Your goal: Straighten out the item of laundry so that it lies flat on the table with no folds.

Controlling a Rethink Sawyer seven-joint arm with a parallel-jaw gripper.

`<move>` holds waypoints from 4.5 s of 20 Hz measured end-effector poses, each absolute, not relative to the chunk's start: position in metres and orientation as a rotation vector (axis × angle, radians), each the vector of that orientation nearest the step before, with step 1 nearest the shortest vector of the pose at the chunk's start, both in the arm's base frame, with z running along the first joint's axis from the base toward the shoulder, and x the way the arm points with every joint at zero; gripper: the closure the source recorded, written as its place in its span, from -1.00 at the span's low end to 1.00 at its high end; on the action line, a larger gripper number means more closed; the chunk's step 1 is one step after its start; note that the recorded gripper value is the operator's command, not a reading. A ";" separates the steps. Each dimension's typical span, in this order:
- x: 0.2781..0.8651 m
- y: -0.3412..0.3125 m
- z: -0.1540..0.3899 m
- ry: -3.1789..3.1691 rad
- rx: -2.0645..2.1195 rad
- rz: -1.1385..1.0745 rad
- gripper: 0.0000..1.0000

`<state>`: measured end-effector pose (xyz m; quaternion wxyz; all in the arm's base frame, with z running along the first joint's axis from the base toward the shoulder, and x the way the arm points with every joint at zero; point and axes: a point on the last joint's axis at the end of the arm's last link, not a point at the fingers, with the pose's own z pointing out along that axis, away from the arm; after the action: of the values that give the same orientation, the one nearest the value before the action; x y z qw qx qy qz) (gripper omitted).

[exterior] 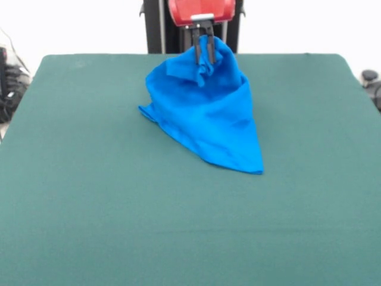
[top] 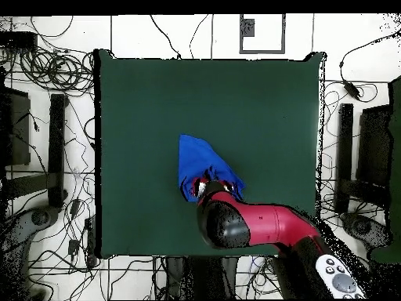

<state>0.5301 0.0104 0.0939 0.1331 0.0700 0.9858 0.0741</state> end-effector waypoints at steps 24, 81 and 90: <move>0.489 -0.012 0.081 2.895 0.290 0.201 1.00; 0.349 -0.017 -0.024 2.809 0.189 0.252 1.00; 0.352 -0.030 -0.007 2.777 0.186 0.229 1.00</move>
<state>0.3523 -0.0302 -0.0066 0.1737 0.0655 0.9793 0.0809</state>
